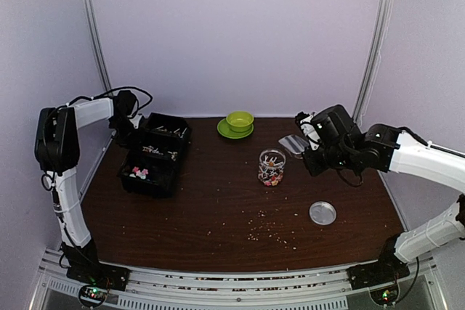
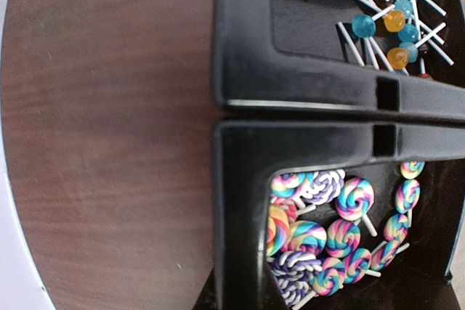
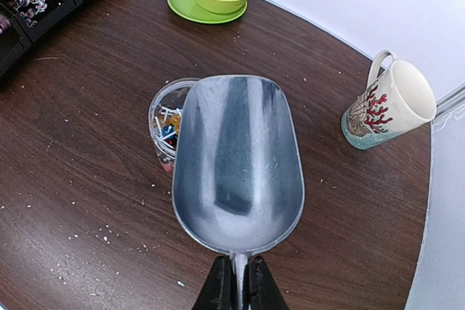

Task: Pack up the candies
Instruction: Place the plate at the corner of the board.

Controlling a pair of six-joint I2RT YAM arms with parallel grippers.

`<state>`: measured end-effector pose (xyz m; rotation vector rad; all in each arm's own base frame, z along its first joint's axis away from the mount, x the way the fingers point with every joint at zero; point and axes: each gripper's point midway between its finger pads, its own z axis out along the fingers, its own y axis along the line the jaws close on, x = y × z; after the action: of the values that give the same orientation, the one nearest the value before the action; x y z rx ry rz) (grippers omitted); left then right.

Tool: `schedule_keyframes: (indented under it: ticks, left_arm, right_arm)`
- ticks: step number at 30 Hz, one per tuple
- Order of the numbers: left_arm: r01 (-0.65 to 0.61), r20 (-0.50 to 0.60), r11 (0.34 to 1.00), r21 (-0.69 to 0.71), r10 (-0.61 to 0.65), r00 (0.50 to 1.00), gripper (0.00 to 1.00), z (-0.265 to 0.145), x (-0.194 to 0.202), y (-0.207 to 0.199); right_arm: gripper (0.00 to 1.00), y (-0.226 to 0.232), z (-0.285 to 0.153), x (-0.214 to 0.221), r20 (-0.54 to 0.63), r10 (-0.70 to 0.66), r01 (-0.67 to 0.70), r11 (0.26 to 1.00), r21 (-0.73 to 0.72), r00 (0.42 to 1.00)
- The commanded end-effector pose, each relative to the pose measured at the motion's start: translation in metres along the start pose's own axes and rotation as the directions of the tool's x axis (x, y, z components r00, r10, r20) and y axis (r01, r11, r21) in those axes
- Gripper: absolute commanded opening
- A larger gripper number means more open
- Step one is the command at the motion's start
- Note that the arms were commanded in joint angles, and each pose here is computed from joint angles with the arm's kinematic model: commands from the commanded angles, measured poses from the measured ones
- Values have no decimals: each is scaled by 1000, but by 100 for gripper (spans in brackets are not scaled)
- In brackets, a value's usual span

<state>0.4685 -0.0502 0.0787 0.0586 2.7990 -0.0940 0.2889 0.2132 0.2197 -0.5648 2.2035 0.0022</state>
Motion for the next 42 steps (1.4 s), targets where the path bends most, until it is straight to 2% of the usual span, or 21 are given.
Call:
schedule_keyframes:
  ticks: [1, 16, 22, 26, 30, 35, 38, 42]
  left_arm:
    - [13, 100, 1000, 18, -15, 995, 0, -11, -40, 12]
    - [39, 0, 999, 7, -39, 999, 0, 45, -35, 51]
    - [67, -8, 998, 23, -67, 998, 11, 49, -33, 58]
    - [90, -4, 996, 20, -90, 996, 26, 46, -34, 60]
    - [110, 13, 993, 43, -110, 994, 39, 34, -39, 56]
    - [157, 60, 985, 72, -161, 985, 48, 1, -47, 49]
    - [176, 125, 976, 127, -192, 973, 55, -33, -57, 37]
    - [130, 218, 975, 182, -169, 961, 65, -85, -62, 8]
  right_arm:
    - [0, -11, -8, -9, 49, 43, -45, 999, 31, 998]
    - [0, -4, 3, -3, 5, 37, -37, 999, 17, 999]
    - [0, -10, 5, -9, 5, 34, -34, 998, 59, 999]
    - [0, -24, 10, -13, 10, 65, -66, 992, 106, 998]
    - [0, -43, 18, -13, 15, 122, -123, 982, 145, 992]
    - [0, -79, 27, -6, 31, 231, -232, 950, 209, 972]
    - [0, -101, 34, 4, 34, 298, -297, 921, 250, 954]
    - [0, -124, 51, 23, -1, 367, -351, 890, 290, 930]
